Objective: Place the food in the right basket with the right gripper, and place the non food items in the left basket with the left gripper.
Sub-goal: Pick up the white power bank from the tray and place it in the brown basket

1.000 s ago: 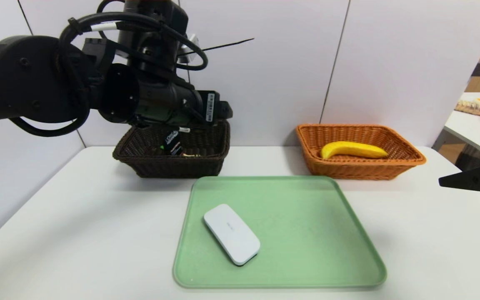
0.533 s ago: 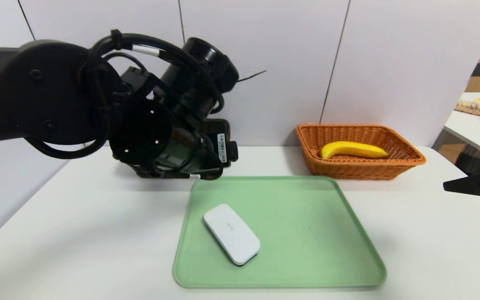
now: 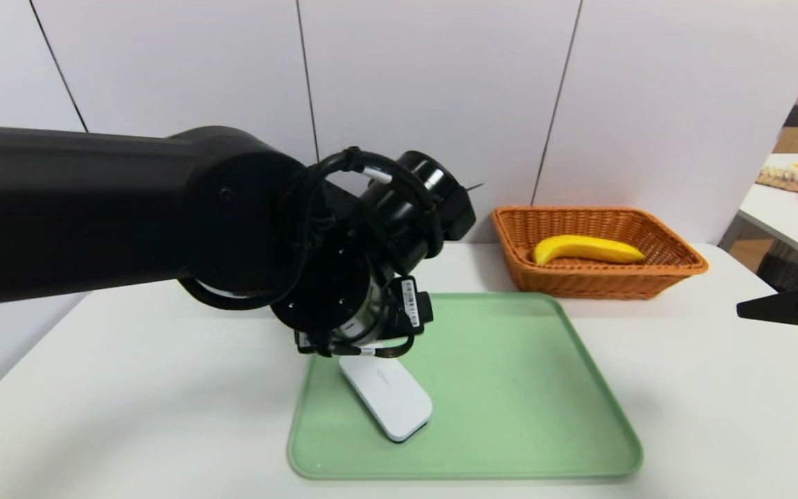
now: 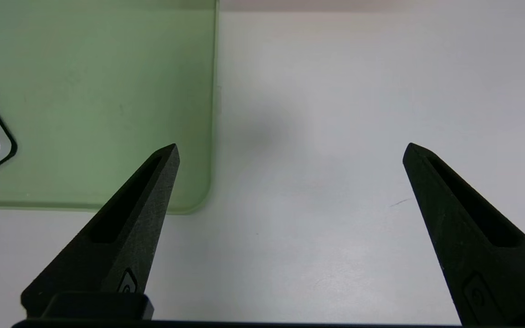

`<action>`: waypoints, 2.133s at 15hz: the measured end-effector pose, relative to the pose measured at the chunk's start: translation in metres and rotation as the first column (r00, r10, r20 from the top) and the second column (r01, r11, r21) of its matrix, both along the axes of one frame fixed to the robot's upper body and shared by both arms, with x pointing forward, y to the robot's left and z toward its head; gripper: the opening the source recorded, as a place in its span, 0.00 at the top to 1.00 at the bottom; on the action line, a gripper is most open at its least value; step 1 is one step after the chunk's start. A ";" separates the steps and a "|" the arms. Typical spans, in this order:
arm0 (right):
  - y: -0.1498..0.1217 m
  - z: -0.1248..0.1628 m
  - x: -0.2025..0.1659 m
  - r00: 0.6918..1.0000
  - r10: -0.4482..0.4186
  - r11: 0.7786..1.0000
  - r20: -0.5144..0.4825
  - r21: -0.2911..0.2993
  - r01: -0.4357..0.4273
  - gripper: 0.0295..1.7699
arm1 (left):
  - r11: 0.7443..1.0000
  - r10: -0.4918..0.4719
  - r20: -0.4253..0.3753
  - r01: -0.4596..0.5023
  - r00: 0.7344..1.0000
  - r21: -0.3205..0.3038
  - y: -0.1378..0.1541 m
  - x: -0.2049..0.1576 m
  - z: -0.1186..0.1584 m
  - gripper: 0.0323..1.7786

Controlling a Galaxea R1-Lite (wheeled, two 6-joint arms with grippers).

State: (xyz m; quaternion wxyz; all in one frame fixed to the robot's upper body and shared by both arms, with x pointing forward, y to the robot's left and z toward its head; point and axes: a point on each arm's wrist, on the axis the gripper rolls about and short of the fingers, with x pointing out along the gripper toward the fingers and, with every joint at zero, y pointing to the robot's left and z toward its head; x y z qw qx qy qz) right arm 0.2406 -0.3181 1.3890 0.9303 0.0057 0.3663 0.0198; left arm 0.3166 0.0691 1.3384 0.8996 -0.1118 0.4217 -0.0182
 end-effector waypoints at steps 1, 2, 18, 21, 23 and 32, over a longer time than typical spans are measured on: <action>0.000 0.000 0.000 1.000 0.001 1.000 -0.002 0.002 -0.001 0.04 | 1.000 0.008 -0.011 -0.008 1.000 0.004 -0.003 0.002 -0.002 0.05; 0.000 -0.001 0.000 1.000 -0.001 1.000 -0.003 0.002 0.001 0.04 | 1.000 0.019 -0.023 -0.019 1.000 0.008 -0.004 0.003 -0.003 0.05; -0.002 -0.012 -0.011 1.000 0.011 1.000 0.011 0.013 -0.011 0.04 | 0.972 0.197 -0.294 -0.225 0.935 -0.063 -0.020 0.017 -0.025 0.05; -0.002 -0.014 -0.013 1.000 0.012 1.000 0.008 0.014 -0.012 0.04 | 0.967 0.218 -0.312 -0.248 0.925 -0.062 -0.021 0.020 -0.030 0.05; -0.002 -0.015 -0.014 1.000 0.012 1.000 0.006 0.014 -0.012 0.04 | 0.966 0.224 -0.317 -0.254 0.922 -0.056 -0.021 0.022 -0.033 0.05; -0.002 -0.018 -0.014 1.000 0.013 1.000 0.002 0.012 -0.013 0.04 | 0.959 0.240 -0.353 -0.277 0.904 -0.055 -0.022 0.040 -0.046 0.05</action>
